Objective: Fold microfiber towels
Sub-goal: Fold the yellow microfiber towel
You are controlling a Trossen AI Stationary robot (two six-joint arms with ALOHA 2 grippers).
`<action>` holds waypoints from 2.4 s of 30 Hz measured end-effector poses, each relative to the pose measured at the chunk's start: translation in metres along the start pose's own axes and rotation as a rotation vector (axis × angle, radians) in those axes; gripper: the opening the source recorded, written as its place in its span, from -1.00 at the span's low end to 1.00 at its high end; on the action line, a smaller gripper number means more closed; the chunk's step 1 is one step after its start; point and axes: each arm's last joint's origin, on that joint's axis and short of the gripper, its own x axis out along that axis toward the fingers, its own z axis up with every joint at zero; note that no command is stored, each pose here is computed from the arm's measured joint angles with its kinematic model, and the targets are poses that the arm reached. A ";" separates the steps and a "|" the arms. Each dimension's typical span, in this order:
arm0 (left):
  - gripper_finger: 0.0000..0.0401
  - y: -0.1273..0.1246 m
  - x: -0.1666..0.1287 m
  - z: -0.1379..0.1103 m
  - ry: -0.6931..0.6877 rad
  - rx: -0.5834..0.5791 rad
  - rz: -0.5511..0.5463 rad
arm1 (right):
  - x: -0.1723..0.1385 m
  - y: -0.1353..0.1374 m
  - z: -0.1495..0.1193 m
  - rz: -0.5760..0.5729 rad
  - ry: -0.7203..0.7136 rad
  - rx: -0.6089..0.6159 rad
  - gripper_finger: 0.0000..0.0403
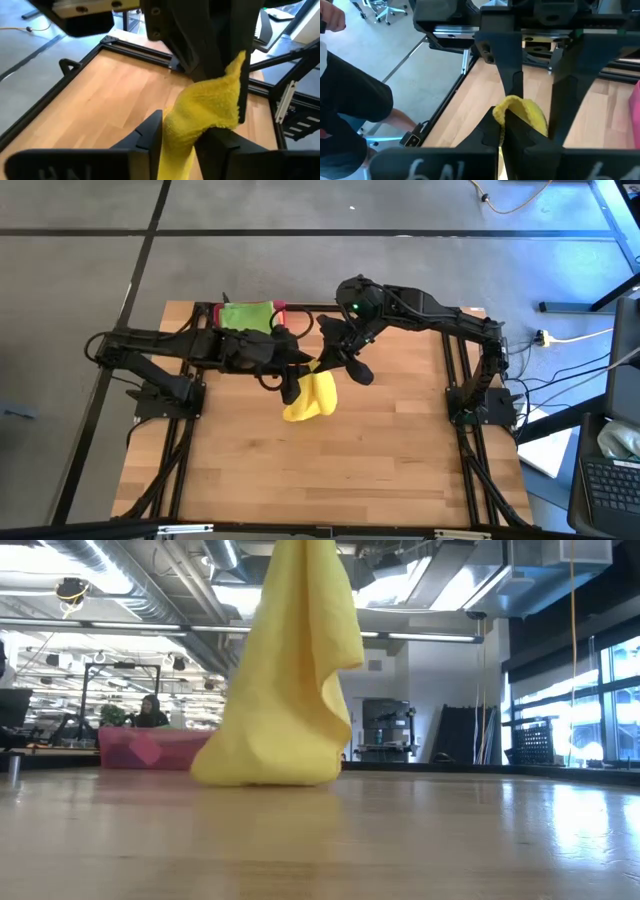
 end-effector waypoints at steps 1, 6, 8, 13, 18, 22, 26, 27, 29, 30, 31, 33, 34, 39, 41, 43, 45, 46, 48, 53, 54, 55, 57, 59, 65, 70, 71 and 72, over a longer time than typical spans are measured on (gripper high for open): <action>-0.55 0.000 0.000 0.000 -0.002 0.000 -0.004 | 0.000 0.000 0.000 0.000 0.001 0.001 -0.96; -0.65 0.000 -0.001 0.001 -0.008 -0.001 -0.010 | 0.000 0.000 0.000 0.000 0.003 0.002 -0.96; -0.71 0.000 -0.001 0.001 -0.008 -0.002 -0.012 | 0.000 0.000 -0.001 -0.013 0.008 0.003 -0.96; -0.92 0.000 -0.001 0.001 -0.002 -0.008 -0.002 | 0.000 -0.003 -0.001 -0.100 0.024 0.005 -0.90; -0.98 0.000 -0.001 0.000 -0.008 -0.051 0.017 | -0.002 -0.007 -0.003 -0.109 0.026 0.014 -0.71; -0.99 -0.001 -0.004 0.001 -0.013 -0.071 0.015 | -0.004 -0.007 -0.004 -0.111 0.036 0.023 -0.46; -1.00 -0.001 -0.018 0.007 -0.069 -0.111 0.001 | -0.005 -0.007 -0.004 -0.105 0.036 0.049 -0.20; -1.00 -0.002 -0.022 0.009 -0.095 -0.119 -0.011 | -0.006 -0.006 -0.004 -0.090 0.034 0.052 -0.14; -1.00 -0.005 -0.035 0.019 -0.173 -0.147 -0.070 | -0.004 -0.007 -0.006 -0.057 0.043 0.066 -0.06; -1.00 -0.004 -0.042 0.022 -0.198 -0.150 -0.088 | 0.000 -0.010 -0.007 -0.052 0.044 0.067 -0.03; -1.00 -0.003 -0.049 0.023 -0.218 -0.145 -0.099 | 0.003 -0.012 -0.008 -0.059 0.050 0.069 -0.02; -1.00 -0.003 -0.055 0.029 -0.274 -0.146 -0.112 | 0.012 -0.015 -0.010 -0.074 0.066 0.071 0.00; -1.00 -0.002 -0.057 0.030 -0.292 -0.146 -0.103 | 0.017 -0.015 -0.011 -0.070 0.070 0.070 0.00; -1.00 0.004 -0.076 0.034 -0.348 -0.144 -0.097 | 0.042 -0.021 -0.020 -0.036 0.127 0.096 -0.04; -1.00 0.005 -0.082 0.034 -0.345 -0.142 -0.107 | 0.043 -0.020 -0.020 -0.032 0.127 0.092 -0.09; -1.00 0.004 -0.088 0.032 -0.334 -0.136 -0.141 | 0.041 -0.019 -0.020 -0.025 0.127 0.078 -0.15; -1.00 0.006 -0.097 0.028 -0.301 -0.131 -0.168 | 0.038 -0.019 -0.020 -0.032 0.135 0.076 -0.21; -1.00 0.006 -0.101 0.026 -0.282 -0.133 -0.172 | 0.036 -0.021 -0.019 -0.044 0.128 0.073 -0.24; -1.00 0.005 -0.108 0.021 -0.248 -0.136 -0.181 | 0.031 -0.024 -0.017 -0.067 0.105 0.068 -0.28; -1.00 0.002 -0.123 0.018 -0.260 -0.136 -0.235 | 0.031 -0.027 -0.010 -0.083 0.034 0.032 -0.25; -1.00 0.002 -0.126 0.018 -0.264 -0.138 -0.241 | 0.032 -0.026 -0.008 -0.081 0.022 0.027 -0.22; -1.00 0.002 -0.127 0.018 -0.267 -0.140 -0.242 | 0.033 -0.024 -0.006 -0.080 0.005 0.024 -0.19; -1.00 0.002 -0.129 0.018 -0.276 -0.147 -0.223 | 0.034 -0.023 -0.002 -0.076 -0.031 0.046 -0.12; -1.00 0.003 -0.130 0.018 -0.285 -0.148 -0.202 | 0.036 -0.020 0.002 -0.045 -0.064 0.071 -0.06; -1.00 0.005 -0.132 0.018 -0.301 -0.153 -0.169 | 0.047 -0.005 0.003 0.013 -0.045 0.069 0.02; -1.00 0.009 -0.132 0.018 -0.336 -0.123 -0.032 | 0.069 0.003 -0.012 0.075 0.015 0.050 -0.06; -1.00 0.010 -0.133 0.019 -0.344 -0.122 -0.010 | 0.074 0.004 -0.017 0.083 0.035 0.060 -0.10; -1.00 0.011 -0.133 0.019 -0.348 -0.122 0.000 | 0.078 0.005 -0.021 0.087 0.055 0.069 -0.14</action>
